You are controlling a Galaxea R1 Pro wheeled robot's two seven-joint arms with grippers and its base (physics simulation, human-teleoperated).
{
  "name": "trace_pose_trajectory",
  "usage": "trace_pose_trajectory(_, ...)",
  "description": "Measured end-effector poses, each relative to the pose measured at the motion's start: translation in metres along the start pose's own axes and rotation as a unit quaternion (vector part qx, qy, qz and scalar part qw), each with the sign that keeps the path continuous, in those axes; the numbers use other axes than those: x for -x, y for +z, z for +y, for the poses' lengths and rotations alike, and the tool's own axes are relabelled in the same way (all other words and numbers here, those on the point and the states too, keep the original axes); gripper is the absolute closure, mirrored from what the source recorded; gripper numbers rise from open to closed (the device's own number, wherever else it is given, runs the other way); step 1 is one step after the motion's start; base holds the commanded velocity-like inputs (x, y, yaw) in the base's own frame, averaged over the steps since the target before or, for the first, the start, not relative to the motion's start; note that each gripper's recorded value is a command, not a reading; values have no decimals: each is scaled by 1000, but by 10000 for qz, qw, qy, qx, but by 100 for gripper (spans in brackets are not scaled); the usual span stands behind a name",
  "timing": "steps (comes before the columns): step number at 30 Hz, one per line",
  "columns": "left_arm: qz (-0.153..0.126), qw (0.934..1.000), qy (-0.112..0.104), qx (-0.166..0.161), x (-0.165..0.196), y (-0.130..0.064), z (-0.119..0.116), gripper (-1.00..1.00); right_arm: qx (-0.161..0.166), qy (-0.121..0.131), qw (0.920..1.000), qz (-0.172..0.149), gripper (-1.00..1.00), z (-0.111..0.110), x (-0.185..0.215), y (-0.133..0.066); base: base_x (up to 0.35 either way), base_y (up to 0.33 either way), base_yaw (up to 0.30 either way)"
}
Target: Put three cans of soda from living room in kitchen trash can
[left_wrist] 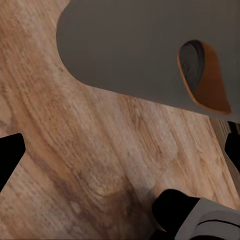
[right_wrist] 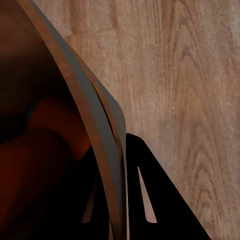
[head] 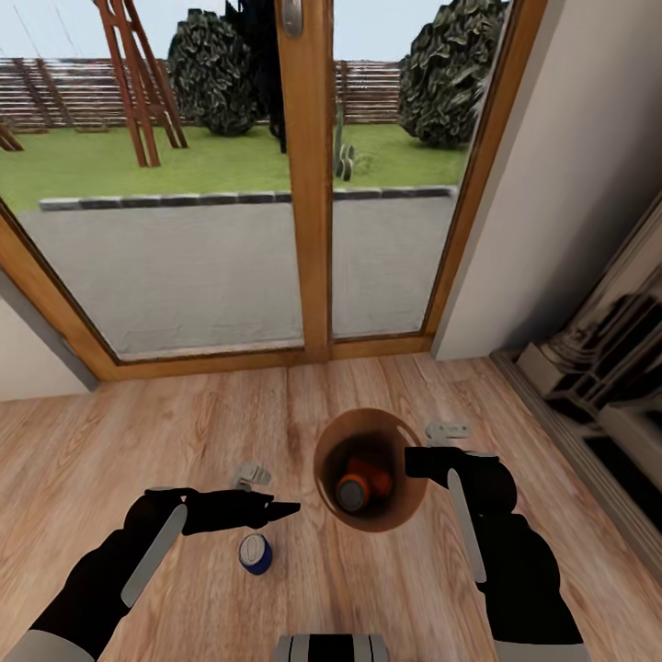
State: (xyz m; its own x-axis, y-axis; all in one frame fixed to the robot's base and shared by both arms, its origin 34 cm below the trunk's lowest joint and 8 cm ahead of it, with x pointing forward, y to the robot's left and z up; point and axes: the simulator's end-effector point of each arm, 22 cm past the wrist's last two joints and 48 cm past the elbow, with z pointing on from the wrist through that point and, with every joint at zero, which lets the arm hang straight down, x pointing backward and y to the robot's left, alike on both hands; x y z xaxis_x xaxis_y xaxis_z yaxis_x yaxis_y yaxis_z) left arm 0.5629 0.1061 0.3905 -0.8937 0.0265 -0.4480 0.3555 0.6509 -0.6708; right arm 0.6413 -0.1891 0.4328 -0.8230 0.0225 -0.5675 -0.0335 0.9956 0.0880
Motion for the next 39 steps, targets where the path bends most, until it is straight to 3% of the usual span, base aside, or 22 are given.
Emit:
trace_pose_trajectory(10,62,10000,-68,1,-6,4,5,-100,-22,-3,10000,85,100,-2,-7,7,202,0,0)
trace_pose_trajectory(39,147,9997,-168,8,-15,9,13,-100,-44,11,9997,224,100,-4,-18,18,3,0,0)
